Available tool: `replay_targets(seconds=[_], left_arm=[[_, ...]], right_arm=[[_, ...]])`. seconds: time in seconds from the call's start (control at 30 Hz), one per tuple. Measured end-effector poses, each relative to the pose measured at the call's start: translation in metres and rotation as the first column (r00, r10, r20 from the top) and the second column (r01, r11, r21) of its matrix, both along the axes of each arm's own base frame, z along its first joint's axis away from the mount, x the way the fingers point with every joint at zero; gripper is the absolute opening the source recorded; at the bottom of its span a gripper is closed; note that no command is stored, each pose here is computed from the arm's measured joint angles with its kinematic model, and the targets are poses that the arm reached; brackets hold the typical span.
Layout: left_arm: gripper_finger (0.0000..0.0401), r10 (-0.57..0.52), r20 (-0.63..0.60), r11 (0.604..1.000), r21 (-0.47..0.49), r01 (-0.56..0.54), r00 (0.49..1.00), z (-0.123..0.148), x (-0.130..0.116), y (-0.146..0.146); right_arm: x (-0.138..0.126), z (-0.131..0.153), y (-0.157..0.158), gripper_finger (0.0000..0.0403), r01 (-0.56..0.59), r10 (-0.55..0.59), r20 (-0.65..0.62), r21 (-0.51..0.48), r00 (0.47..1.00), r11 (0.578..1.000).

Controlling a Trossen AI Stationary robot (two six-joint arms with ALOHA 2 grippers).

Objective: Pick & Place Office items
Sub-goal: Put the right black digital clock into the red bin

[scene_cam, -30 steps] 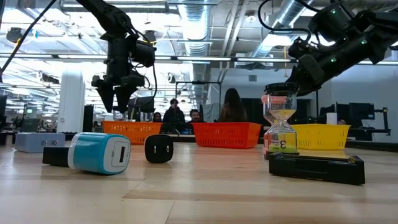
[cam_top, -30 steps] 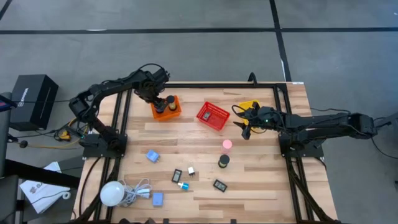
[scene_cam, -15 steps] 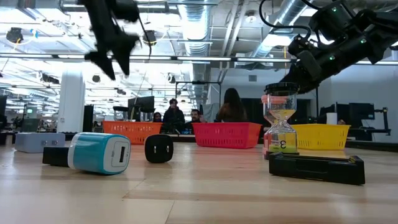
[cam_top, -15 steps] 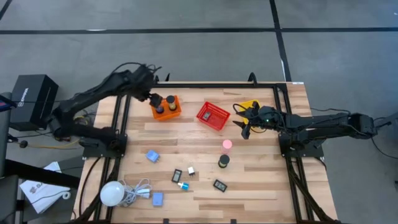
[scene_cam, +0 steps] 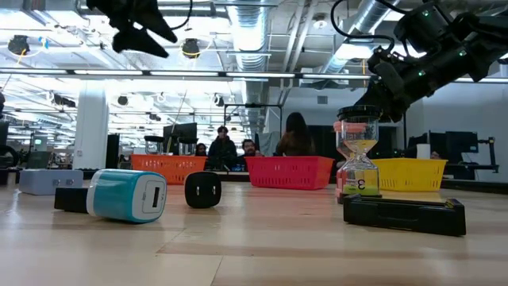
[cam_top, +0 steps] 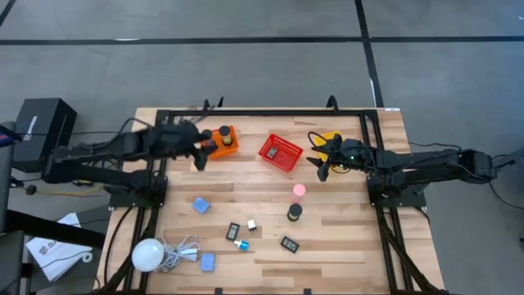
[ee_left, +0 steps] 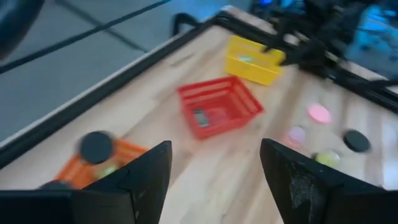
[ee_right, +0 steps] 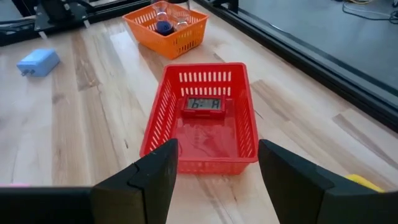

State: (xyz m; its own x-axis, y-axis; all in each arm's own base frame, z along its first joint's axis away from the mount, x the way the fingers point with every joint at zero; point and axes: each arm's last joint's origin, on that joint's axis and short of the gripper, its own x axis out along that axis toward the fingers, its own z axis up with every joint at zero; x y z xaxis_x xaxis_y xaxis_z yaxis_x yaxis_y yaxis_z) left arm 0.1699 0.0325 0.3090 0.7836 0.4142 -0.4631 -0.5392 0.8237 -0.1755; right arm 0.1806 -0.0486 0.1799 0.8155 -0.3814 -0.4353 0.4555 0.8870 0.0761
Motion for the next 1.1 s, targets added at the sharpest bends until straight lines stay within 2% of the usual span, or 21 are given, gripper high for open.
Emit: replay_targets(seconds=[0.17,0.37,0.57,0.63,0.73,0.83,0.93,1.1], left_arm=[[0.0227,-0.156,0.0,0.985,0.078,0.155,0.988,-0.041,0.017,-0.02],[0.0227,-0.229,-0.006,0.97,0.082,0.228,0.973,-0.073,0.029,-0.034],[0.0225,-0.241,-0.01,0.967,0.082,0.241,0.97,-0.078,0.033,-0.036],[0.0226,-0.24,0.001,0.967,0.084,0.239,0.971,-0.077,0.034,-0.036],[0.0227,-0.239,0.015,0.968,0.085,0.237,0.971,-0.075,0.034,-0.036],[0.0227,-0.239,0.031,0.968,0.088,0.236,0.97,-0.074,0.035,-0.036],[0.0225,-0.241,0.023,0.967,0.091,0.239,0.97,-0.075,0.036,-0.036],[0.0223,-0.242,0.034,0.965,0.108,0.237,0.97,-0.074,0.037,-0.035]], right_arm=[[0.004,0.004,0.006,0.0214,-0.039,0.04,0.052,-0.01,0.998,0.999],[0.009,0.012,0.015,0.0214,-0.094,0.099,0.129,-0.042,0.987,0.995],[0.011,0.017,0.023,0.0214,-0.142,0.15,0.146,-0.065,0.978,0.988],[0.013,0.021,0.026,0.0214,-0.132,0.129,0.194,0.004,0.973,0.991],[0.014,0.022,0.032,0.0214,-0.124,0.076,0.257,0.176,0.963,0.976],[0.014,0.02,0.04,0.0214,-0.151,0.084,0.259,0.252,0.962,0.956],[0.013,0.016,0.052,0.0214,-0.211,0.164,0.208,0.226,0.964,0.951],[0.013,0.022,0.076,0.0212,-0.338,0.297,0.212,0.189,0.931,0.922]])
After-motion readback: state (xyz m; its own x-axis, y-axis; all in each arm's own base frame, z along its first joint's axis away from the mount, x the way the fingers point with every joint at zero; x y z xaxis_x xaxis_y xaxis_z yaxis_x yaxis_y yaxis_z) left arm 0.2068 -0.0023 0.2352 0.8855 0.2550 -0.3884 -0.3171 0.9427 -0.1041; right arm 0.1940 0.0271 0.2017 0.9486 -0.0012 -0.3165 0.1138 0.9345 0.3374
